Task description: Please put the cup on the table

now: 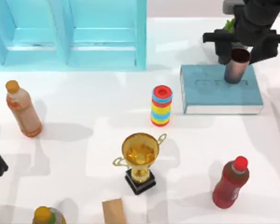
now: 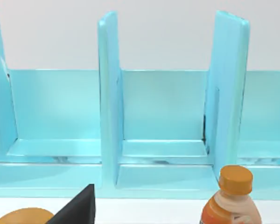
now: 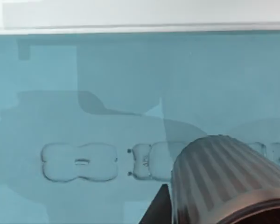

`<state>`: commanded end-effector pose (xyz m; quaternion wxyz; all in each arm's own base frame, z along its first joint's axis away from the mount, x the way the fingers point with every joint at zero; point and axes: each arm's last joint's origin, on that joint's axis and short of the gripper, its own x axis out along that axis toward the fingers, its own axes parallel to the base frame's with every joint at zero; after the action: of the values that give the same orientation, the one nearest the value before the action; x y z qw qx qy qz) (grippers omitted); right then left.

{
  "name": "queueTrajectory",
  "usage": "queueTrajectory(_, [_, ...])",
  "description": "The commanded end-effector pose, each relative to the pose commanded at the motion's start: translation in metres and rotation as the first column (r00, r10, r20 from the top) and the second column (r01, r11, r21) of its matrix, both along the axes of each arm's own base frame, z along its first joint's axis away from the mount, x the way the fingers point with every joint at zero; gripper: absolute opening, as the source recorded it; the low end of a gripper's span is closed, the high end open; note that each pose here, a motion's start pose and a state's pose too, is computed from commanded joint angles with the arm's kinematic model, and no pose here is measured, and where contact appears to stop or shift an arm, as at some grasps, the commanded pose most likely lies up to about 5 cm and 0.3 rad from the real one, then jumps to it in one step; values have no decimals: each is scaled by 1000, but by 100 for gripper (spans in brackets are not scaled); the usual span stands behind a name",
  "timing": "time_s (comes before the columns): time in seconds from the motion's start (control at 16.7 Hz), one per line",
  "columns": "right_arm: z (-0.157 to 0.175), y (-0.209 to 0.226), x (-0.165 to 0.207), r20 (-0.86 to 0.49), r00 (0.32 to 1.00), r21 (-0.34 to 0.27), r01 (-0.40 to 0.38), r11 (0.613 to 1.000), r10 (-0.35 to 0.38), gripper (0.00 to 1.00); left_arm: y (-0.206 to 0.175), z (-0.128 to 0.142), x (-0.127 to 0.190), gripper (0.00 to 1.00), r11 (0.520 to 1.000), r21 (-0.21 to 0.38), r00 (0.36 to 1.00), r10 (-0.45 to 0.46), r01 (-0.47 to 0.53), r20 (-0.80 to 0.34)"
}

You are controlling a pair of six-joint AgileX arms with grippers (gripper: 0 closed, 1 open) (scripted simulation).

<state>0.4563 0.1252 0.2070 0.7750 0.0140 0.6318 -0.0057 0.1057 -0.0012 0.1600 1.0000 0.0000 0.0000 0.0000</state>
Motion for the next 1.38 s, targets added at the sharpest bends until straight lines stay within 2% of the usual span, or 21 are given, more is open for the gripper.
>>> queueTrajectory(0.24, [31, 0, -1, -1, 1000, 0, -1, 1000, 1, 0, 0, 0, 0, 100, 1000, 0, 1000, 0, 0, 0])
queueTrajectory(0.72, [39, 3, -8, 14, 1000, 4, -4, 1000, 3, 0, 0, 0, 0, 100, 1000, 0, 1000, 0, 0, 0])
queueTrajectory(0.96, [54, 8, -42, 35, 999, 7, -6, 1000, 6, 0, 0, 0, 0, 100, 1000, 0, 1000, 0, 0, 0])
queueTrajectory(1.38, [49, 12, -119, 2, 1000, -9, -18, 1000, 18, 0, 0, 0, 0, 100, 1000, 0, 1000, 0, 0, 0])
